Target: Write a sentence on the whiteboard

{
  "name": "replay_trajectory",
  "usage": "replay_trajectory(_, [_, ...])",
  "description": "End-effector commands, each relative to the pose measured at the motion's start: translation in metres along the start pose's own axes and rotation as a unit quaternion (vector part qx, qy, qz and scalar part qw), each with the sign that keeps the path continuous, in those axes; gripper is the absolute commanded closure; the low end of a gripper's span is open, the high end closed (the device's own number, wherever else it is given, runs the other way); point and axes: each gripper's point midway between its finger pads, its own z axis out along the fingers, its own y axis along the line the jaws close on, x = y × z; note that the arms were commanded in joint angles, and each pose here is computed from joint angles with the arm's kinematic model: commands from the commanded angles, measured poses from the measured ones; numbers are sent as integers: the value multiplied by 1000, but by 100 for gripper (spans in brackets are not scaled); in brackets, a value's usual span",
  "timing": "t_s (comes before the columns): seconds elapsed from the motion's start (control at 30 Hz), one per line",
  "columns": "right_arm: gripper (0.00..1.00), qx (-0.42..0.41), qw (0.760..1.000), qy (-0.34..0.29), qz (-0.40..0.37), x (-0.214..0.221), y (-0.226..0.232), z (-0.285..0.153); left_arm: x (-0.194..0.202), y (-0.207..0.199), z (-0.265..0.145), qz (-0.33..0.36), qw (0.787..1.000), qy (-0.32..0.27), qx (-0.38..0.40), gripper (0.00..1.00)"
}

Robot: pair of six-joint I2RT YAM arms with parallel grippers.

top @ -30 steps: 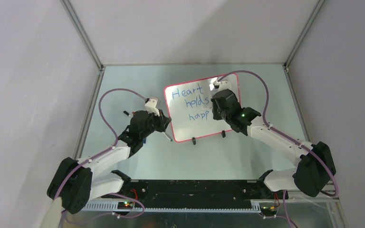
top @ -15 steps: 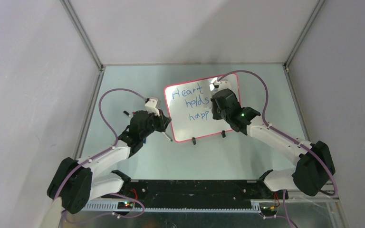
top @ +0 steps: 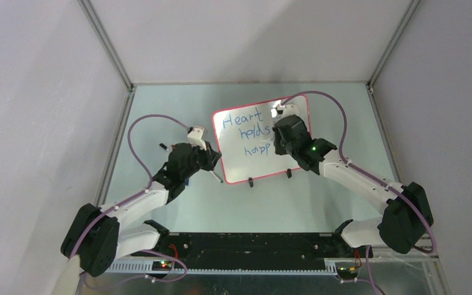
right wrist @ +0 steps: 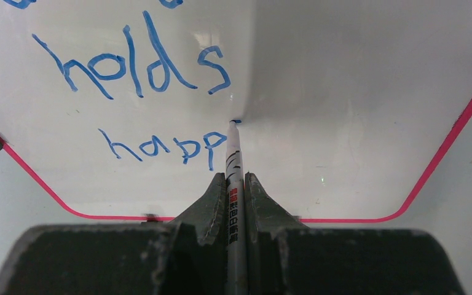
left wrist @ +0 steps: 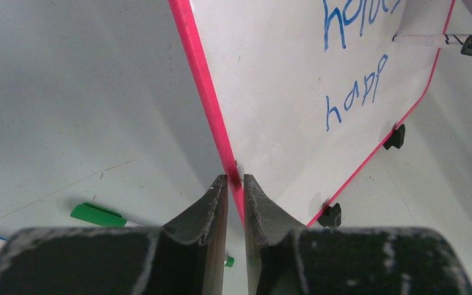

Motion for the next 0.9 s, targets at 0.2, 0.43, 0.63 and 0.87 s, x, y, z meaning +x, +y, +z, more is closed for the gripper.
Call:
replay_trajectory(0.2, [100, 14, 1000, -17, 6, -9, -4, 4, -16, -3, -2, 17, 1000, -25, 2, 80])
replay_trajectory(0.43, [100, -7, 1000, -7, 5, -8, 4, 4, -16, -3, -2, 16, 1000, -25, 1, 80])
replay_trajectory(0.63, [100, 25, 1000, -14, 6, -10, -8, 3, -16, -3, -2, 16, 1000, -26, 0, 80])
replay_trajectory(0.87, [100, 4, 1000, -19, 12, -14, -2, -5, -16, -3, -2, 16, 1000, -25, 2, 80])
